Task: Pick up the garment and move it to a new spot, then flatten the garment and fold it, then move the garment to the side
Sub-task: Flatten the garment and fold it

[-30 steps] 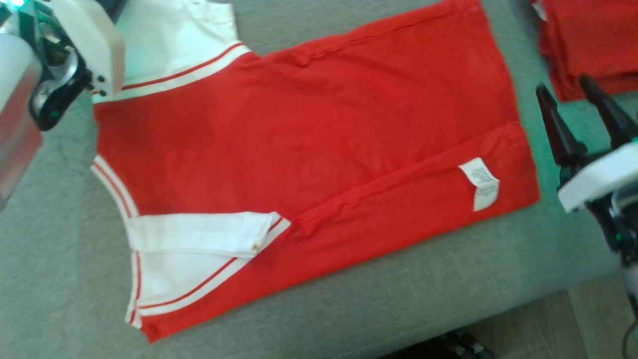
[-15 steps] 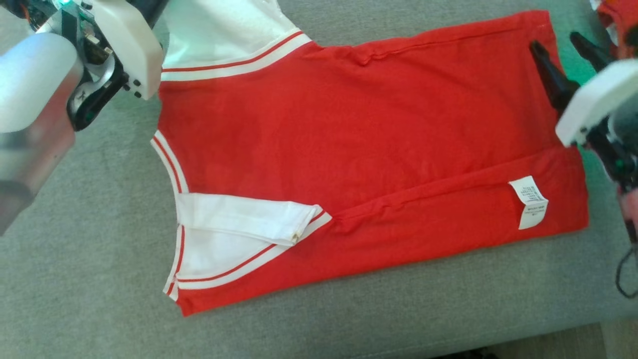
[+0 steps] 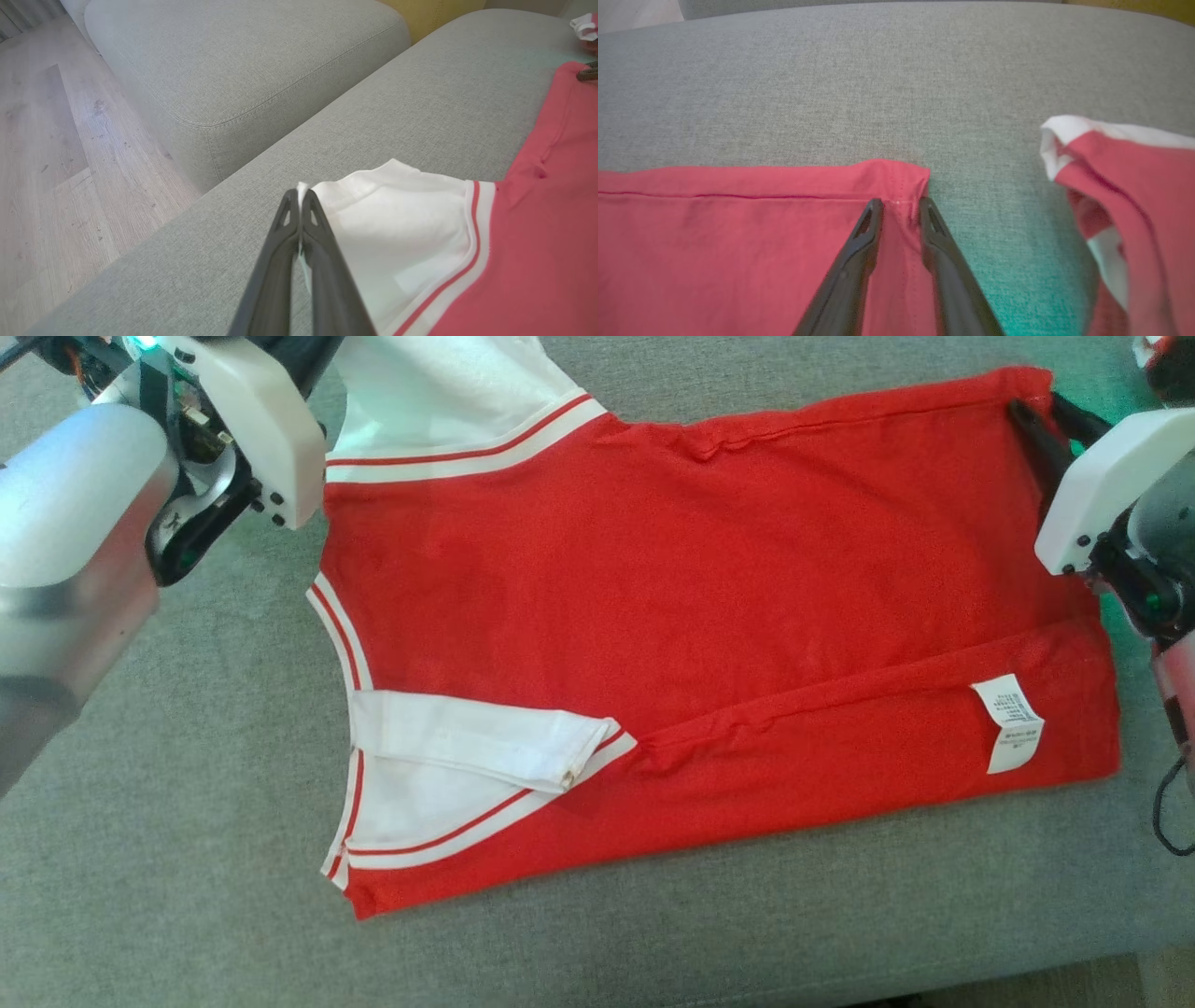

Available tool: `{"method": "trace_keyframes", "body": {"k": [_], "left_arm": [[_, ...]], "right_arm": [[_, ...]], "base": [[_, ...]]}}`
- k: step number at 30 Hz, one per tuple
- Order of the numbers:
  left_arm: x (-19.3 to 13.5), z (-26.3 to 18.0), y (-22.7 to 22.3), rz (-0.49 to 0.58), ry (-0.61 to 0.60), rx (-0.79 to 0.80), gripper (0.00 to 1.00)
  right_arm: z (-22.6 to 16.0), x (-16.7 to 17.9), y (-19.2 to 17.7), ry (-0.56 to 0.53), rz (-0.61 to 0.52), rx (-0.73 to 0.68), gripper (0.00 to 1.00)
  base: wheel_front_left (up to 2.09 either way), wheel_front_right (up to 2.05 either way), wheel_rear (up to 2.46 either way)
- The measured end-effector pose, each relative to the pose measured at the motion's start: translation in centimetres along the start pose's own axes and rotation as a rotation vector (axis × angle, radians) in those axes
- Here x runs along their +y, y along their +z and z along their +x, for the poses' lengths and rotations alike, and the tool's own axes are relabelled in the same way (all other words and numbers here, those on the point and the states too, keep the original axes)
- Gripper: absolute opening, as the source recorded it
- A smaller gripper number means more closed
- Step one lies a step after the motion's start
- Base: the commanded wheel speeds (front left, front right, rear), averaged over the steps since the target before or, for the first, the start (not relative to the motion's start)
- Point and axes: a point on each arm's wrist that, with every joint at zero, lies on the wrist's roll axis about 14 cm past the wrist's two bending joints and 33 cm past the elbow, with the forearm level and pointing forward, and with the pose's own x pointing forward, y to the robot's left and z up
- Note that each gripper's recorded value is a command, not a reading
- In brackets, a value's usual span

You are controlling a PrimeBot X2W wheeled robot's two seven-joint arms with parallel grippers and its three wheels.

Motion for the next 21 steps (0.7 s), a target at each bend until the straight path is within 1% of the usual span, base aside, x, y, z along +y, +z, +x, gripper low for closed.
{"method": "trace_keyframes", "body": {"k": [2, 3, 7, 9, 13, 17, 21], "left_arm": [[-0.1, 0.1, 0.1, 0.000, -0.002, -0.002, 0.00], [-0.1, 0.1, 0.1, 0.000, -0.004, -0.003, 0.00], [-0.3, 0.2, 0.1, 0.003, -0.008, -0.004, 0.00], [-0.3, 0.2, 0.2, 0.013, -0.010, -0.007, 0.00], [-0.1, 0.1, 0.9, 0.036, -0.001, -0.053, 0.00], [1.6, -0.5, 2.5, 0.063, 0.045, -0.123, 0.00], [3.3, -1.6, 5.3, 0.104, 0.097, -0.229, 0.00]], "right_arm": [[0.0, -0.1, 0.0, -0.004, -0.002, -0.001, 0.19], [0.0, -0.2, 0.1, -0.004, -0.001, -0.004, 0.00], [0.1, -0.3, 0.6, -0.007, -0.011, -0.033, 0.01], [0.0, -0.4, 1.2, -0.008, -0.016, -0.056, 0.00], [-0.1, -0.3, 2.8, -0.001, -0.003, -0.119, 0.00], [-0.3, -0.6, 4.5, -0.004, 0.010, -0.184, 0.00], [-0.8, -1.2, 6.3, -0.016, 0.029, -0.252, 0.00]], "base": [[0.00, 0.00, 0.00], [0.00, 0.00, 0.00], [0.00, 0.00, 0.00], [0.00, 0.00, 0.00], [0.00, 0.00, 0.00], [0.00, 0.00, 0.00], [0.00, 0.00, 0.00]]}}
